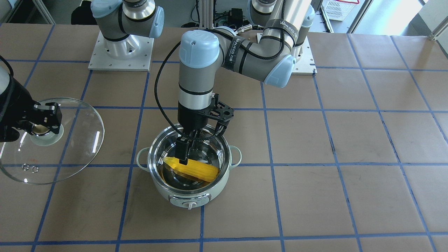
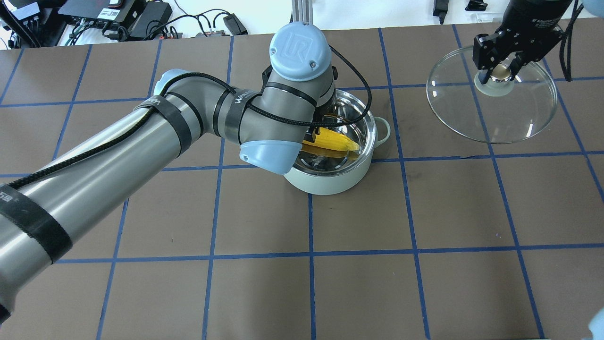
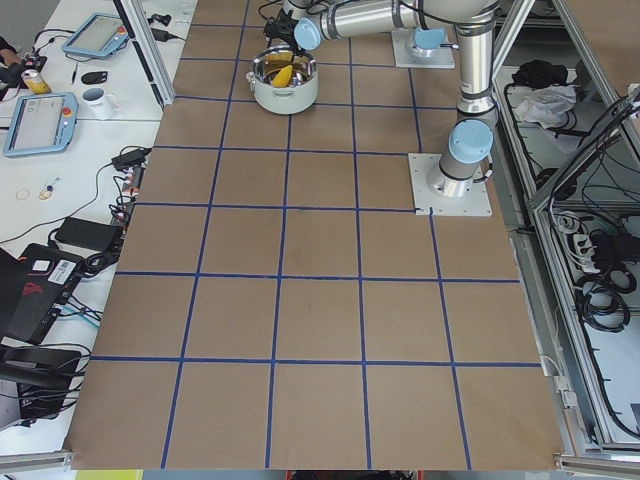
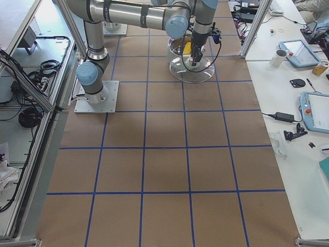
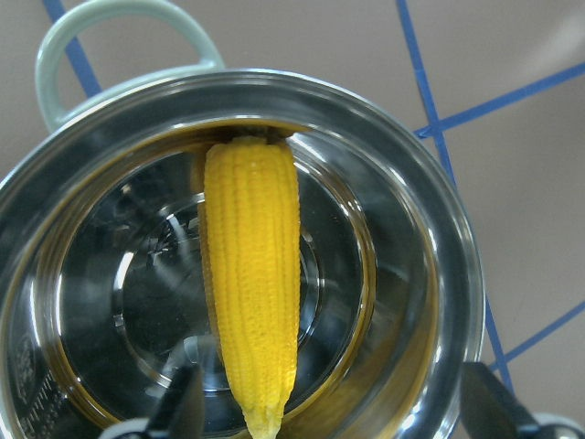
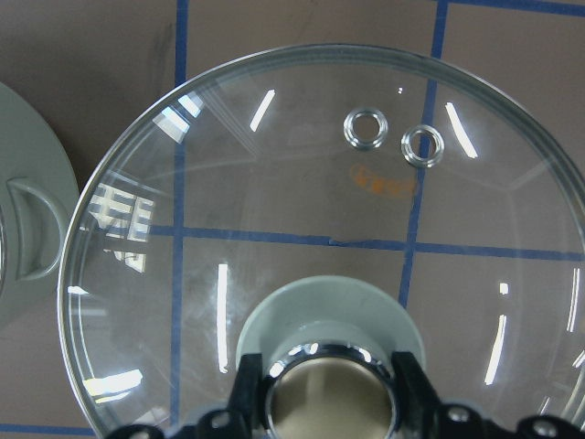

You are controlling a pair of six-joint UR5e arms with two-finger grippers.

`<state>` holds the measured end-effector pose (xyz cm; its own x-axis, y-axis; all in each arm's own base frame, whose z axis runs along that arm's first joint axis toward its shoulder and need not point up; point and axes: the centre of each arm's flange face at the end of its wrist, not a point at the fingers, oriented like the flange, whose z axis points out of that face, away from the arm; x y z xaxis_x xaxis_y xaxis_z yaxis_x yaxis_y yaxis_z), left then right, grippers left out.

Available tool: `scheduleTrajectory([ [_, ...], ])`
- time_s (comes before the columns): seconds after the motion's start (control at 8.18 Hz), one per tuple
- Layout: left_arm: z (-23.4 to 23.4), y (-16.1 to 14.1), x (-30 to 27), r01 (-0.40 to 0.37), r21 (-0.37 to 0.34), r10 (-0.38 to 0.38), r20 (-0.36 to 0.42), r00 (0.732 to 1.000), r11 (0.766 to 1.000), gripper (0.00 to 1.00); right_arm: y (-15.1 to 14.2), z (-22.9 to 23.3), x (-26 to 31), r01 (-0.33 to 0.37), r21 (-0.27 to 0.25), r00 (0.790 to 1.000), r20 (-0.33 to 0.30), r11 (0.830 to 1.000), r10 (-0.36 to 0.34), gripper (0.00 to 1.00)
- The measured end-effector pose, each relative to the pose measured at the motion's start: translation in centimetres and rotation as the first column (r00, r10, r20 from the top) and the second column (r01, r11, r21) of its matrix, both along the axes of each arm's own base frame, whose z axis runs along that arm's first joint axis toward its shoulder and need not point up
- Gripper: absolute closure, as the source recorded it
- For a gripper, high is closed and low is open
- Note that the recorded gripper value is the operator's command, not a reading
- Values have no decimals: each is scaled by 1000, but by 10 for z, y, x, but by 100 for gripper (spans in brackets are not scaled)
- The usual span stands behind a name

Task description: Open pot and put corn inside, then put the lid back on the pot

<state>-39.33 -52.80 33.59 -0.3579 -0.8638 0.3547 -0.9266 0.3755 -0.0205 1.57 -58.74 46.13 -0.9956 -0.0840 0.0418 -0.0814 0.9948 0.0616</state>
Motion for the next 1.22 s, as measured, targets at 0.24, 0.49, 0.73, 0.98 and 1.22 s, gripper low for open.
scheduleTrajectory([
  [0.24,27,0,8,320,-53,-317,61,946,946,0,2,1,19,21,-5,1000,-2,1000,-21,100],
  [0.49,54,-21,56,517,-87,-499,170,850,851,0,5,3,59,55,-13,998,-7,998,-56,100],
  [0.73,85,-39,116,714,-70,-659,331,676,697,0,11,-2,122,102,-32,995,7,994,-101,100],
  [0.98,102,-45,178,792,31,-740,380,555,610,0,16,-9,178,155,-54,988,36,986,-153,100],
  [1.22,117,-44,241,826,122,-796,377,474,550,0,12,-25,221,194,-73,979,82,978,-188,100],
])
